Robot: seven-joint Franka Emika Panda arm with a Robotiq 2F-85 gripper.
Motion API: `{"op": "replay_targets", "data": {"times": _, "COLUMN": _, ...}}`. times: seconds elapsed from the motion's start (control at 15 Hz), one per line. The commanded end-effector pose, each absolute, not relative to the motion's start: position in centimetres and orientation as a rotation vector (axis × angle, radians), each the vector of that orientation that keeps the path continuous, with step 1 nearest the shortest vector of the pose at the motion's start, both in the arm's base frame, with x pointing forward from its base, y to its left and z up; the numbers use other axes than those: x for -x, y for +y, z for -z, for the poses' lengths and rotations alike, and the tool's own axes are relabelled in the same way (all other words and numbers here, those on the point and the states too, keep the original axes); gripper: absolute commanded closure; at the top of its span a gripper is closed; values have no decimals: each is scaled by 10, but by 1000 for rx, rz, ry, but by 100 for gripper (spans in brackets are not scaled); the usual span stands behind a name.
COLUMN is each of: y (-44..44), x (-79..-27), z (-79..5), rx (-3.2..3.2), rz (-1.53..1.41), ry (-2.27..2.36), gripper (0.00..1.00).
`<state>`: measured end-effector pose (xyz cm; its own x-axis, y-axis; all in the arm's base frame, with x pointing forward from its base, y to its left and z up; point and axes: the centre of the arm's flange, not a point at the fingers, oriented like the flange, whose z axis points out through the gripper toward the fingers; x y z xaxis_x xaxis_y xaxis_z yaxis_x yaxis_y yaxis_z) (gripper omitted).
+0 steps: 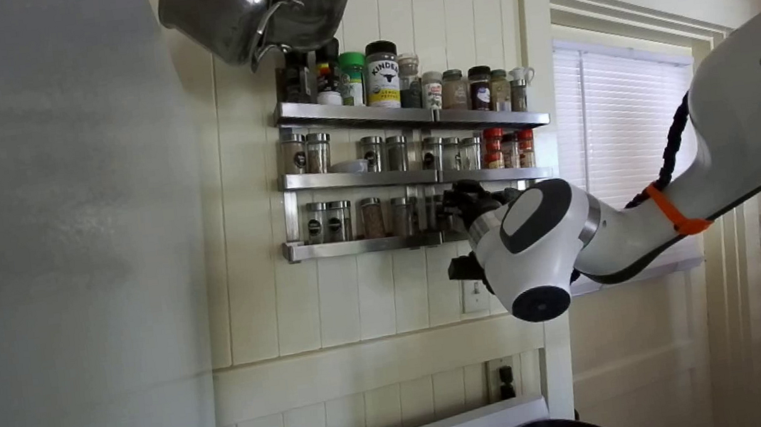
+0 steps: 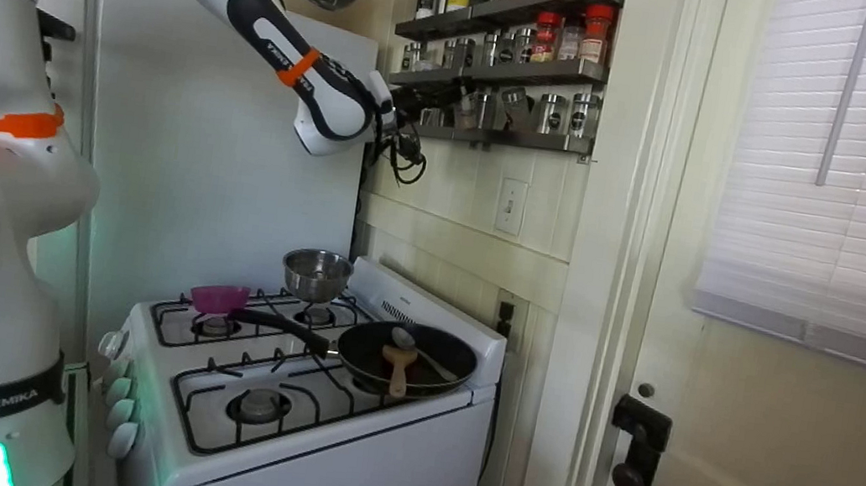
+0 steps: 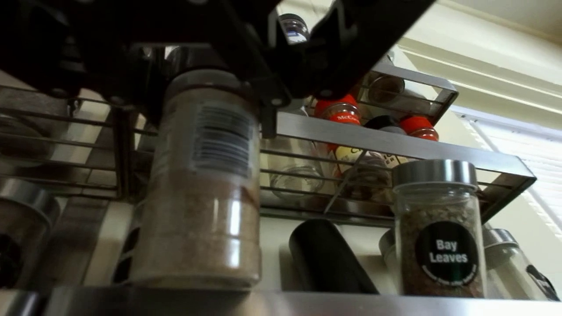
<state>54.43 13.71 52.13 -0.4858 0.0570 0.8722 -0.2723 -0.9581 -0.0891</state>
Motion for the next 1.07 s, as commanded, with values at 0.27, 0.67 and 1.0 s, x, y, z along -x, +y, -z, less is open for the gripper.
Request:
{"op": "replay_targets", "data": {"times": 0.27, "y": 45, "x": -560, "z": -503, "rx": -1514, "rz": -2494, "ry": -444, "gripper": 75}}
{"op": "replay_targets", "data": {"times": 0.67, "y": 50, "x": -567, "z": -505, "rx": -1481, "rz": -2523, "ry": -373, "gripper": 75}}
{"op": "replay_targets", "data": {"times": 1.0, "y": 78, "x": -560, "z": -506, "rx": -1483, "rz": -2580, "ry": -286, "gripper": 75}}
